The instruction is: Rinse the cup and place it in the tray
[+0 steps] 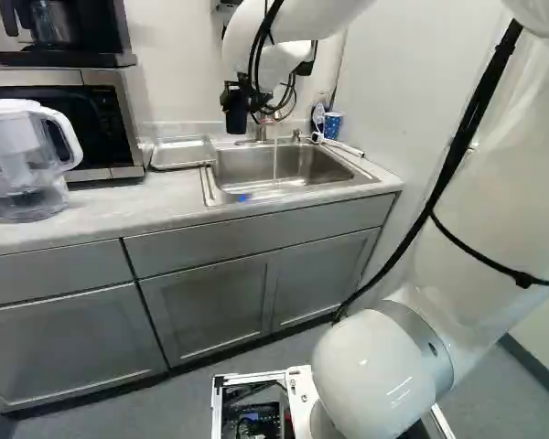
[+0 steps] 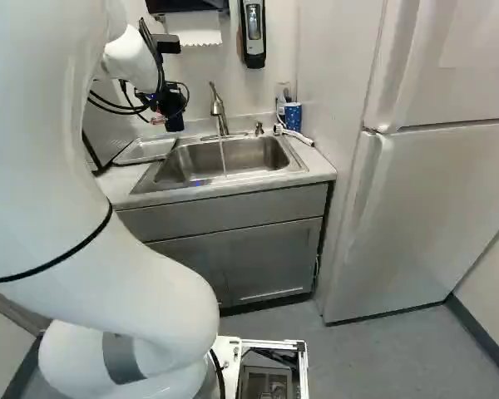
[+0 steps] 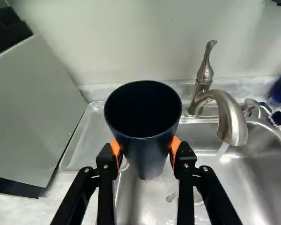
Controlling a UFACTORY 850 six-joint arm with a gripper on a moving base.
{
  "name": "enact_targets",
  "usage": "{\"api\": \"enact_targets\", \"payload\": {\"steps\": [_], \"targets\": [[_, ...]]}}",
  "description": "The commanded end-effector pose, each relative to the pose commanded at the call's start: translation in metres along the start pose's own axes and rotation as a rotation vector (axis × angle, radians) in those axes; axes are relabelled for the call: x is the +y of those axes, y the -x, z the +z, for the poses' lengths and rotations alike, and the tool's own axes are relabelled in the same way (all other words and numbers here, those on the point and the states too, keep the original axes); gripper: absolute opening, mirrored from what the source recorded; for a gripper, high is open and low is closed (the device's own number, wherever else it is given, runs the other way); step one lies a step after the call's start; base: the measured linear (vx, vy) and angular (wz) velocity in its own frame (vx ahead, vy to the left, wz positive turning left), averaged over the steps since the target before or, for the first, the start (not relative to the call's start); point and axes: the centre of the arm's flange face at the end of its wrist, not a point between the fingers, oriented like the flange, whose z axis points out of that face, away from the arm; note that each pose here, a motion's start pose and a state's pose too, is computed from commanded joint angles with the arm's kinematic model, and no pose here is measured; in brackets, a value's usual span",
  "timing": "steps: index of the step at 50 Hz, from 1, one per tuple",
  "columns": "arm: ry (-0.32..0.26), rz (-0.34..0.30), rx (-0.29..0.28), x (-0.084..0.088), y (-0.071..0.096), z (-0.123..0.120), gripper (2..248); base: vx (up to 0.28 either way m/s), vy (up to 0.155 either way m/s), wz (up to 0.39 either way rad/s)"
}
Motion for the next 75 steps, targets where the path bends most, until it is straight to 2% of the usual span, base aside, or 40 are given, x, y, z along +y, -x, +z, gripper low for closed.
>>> {"api": "enact_targets", "payload": {"steps": [25, 46, 66, 75], "targets": [[-0.052, -0.029, 0.000, -0.033, -0.011, 0.025, 120, 0.000, 0.000, 0.000], [-0.098, -0.049, 0.075, -0.064, -0.025, 0.048, 120, 0.000, 0.000, 0.000], [-0.134, -0.063, 0.131, -0.090, -0.024, 0.080, 120, 0.000, 0.000, 0.000], [-0.134, -0.065, 0.118, -0.091, -0.017, 0.087, 120, 0.000, 0.000, 0.000]]}}
